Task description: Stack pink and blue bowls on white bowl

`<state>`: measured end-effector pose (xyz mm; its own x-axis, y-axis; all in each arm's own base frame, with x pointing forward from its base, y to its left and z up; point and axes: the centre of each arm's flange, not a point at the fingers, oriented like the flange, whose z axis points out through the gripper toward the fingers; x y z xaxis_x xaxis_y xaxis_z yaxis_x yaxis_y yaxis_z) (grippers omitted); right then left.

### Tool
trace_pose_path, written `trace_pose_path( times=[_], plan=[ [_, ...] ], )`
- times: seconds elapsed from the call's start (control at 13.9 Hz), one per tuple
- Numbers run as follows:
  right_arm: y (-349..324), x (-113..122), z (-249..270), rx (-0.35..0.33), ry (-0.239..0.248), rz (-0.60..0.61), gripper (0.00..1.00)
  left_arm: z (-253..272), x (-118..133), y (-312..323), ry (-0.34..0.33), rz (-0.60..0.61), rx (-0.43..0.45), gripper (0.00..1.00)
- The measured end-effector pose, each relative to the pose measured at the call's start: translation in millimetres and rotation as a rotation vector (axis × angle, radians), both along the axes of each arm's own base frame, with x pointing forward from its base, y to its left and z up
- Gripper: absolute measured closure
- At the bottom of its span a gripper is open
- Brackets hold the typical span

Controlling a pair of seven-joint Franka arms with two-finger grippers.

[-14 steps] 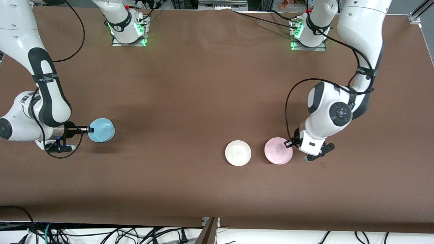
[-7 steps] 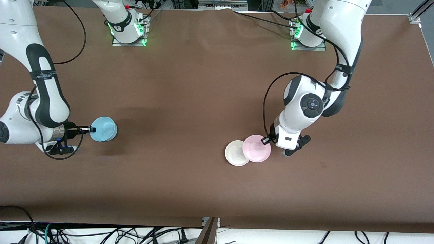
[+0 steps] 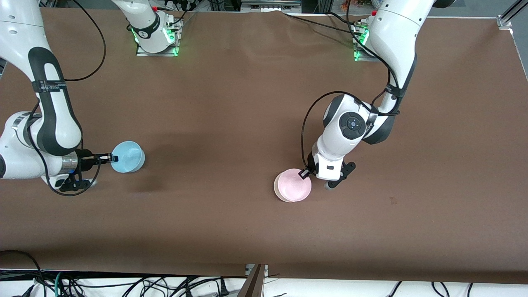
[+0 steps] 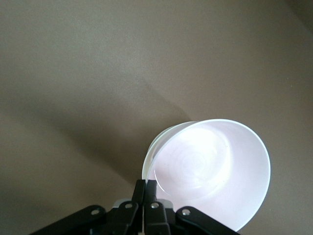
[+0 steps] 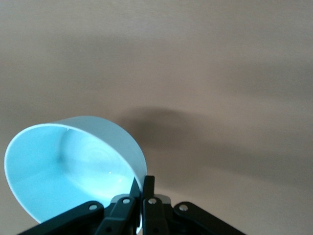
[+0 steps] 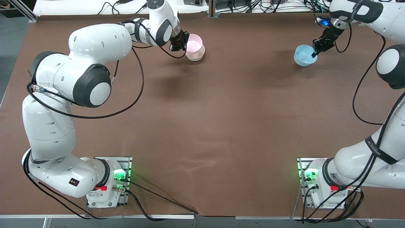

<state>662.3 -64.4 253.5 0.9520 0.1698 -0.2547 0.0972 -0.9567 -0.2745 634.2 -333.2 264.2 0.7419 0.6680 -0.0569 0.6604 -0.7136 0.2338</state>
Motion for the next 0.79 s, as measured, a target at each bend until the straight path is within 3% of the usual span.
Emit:
trace_pose_path(
  times=[0.36, 0.79],
  plan=[
    [32, 4, 4, 0.025, -0.003, 0.021, 0.98, -16, -1, 1, 0.019, 0.002, 0.008, 0.97],
    [90, 5, 10, 0.02, 0.04, -0.084, 0.98, -23, 1, -3, -0.01, 0.03, -0.007, 0.97]
  ],
)
